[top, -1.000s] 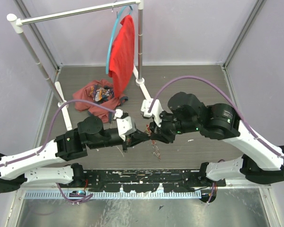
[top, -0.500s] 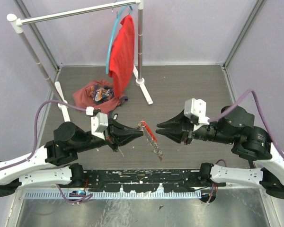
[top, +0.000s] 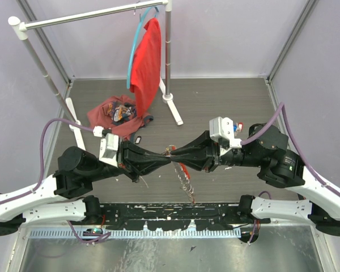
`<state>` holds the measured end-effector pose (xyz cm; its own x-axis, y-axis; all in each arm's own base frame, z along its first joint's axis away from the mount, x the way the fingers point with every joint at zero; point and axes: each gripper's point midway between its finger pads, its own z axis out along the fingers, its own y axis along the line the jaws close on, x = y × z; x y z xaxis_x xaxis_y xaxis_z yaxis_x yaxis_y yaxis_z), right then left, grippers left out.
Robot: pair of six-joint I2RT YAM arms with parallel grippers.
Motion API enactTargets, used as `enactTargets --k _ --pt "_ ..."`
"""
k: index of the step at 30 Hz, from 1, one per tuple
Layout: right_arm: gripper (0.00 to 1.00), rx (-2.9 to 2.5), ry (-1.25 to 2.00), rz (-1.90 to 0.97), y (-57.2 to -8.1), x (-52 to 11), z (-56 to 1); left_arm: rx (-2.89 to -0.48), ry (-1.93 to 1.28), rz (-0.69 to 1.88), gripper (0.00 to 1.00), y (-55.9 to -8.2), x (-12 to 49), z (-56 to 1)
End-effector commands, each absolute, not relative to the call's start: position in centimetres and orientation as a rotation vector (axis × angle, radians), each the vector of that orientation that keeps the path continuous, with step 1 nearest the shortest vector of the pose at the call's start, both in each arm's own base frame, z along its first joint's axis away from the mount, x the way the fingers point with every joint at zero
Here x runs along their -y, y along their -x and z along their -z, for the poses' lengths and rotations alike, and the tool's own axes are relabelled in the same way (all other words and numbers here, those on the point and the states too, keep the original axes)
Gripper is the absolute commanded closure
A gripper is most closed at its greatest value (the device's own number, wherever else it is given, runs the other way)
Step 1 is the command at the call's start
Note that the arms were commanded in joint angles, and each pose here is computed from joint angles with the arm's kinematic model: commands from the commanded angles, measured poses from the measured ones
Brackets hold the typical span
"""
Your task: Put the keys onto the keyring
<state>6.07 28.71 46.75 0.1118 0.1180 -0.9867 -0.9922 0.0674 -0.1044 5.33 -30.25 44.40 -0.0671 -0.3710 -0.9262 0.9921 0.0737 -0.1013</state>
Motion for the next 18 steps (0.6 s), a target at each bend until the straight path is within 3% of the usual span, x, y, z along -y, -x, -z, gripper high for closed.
enactTargets --k 1,7,13,18 --pt "0.78 -0.978 1.109 -1.209 -4.81 -28.53 -48.8 -0.916 -0.775 1.413 1.0 -4.5 29.27 -47.54" --pt "0.75 -0.969 1.113 -1.224 -4.54 -28.54 -48.71 -0.903 -0.761 1.415 1.0 -4.53 29.08 -47.9" --pt "0.8 -0.976 1.12 -1.228 -4.56 -28.79 -48.43 -0.894 -0.769 1.42 1.0 -4.34 29.09 -48.04" --pt "0.92 -0.984 1.128 -1.229 -4.63 -29.08 -48.31 -0.889 -0.77 1.418 1.0 -4.34 29.09 -48.1"
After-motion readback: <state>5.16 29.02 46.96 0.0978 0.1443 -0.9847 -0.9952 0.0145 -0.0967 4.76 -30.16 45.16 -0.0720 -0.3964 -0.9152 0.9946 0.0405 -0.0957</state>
